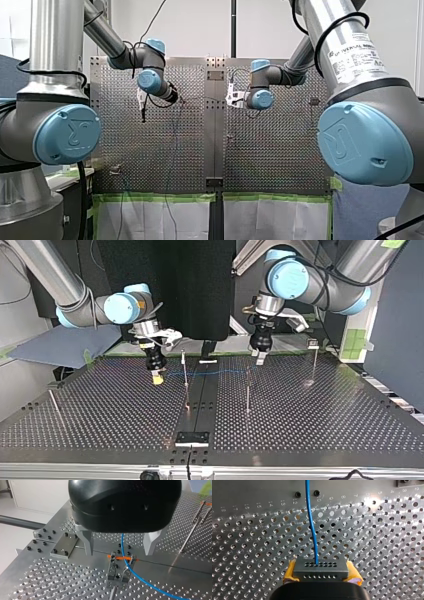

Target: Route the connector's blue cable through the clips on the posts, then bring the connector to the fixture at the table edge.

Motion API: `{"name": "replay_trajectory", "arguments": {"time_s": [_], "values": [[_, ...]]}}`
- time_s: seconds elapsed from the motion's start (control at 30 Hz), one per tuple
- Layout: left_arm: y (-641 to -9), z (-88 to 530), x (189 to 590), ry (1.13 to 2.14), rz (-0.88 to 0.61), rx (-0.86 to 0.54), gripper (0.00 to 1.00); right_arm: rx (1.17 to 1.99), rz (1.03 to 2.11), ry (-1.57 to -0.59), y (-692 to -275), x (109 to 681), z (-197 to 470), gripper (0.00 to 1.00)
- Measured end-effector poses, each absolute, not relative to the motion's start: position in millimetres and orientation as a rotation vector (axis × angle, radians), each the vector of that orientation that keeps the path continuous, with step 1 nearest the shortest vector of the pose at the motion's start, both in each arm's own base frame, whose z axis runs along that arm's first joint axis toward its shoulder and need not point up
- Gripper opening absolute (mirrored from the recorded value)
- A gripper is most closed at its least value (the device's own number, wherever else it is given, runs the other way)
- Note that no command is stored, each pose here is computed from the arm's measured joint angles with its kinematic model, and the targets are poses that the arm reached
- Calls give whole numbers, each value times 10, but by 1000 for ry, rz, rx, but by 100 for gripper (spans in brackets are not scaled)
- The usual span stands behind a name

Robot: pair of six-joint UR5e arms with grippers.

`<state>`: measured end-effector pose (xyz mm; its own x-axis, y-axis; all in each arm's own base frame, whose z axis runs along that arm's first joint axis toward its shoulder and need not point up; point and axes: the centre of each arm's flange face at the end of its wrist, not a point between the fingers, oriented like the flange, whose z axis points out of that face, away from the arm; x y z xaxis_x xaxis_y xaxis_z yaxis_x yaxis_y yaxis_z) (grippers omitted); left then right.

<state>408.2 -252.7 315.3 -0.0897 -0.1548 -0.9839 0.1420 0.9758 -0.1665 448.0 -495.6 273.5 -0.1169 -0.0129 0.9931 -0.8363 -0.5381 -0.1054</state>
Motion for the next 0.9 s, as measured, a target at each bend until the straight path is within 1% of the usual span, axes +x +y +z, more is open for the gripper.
{"name": "replay_trajectory", "arguments": {"time_s": [0.9], "values": [[-2568,3157,4054,1637,-239,-7,98,1547,1720,-957,-4945,4487,2731,0]]}}
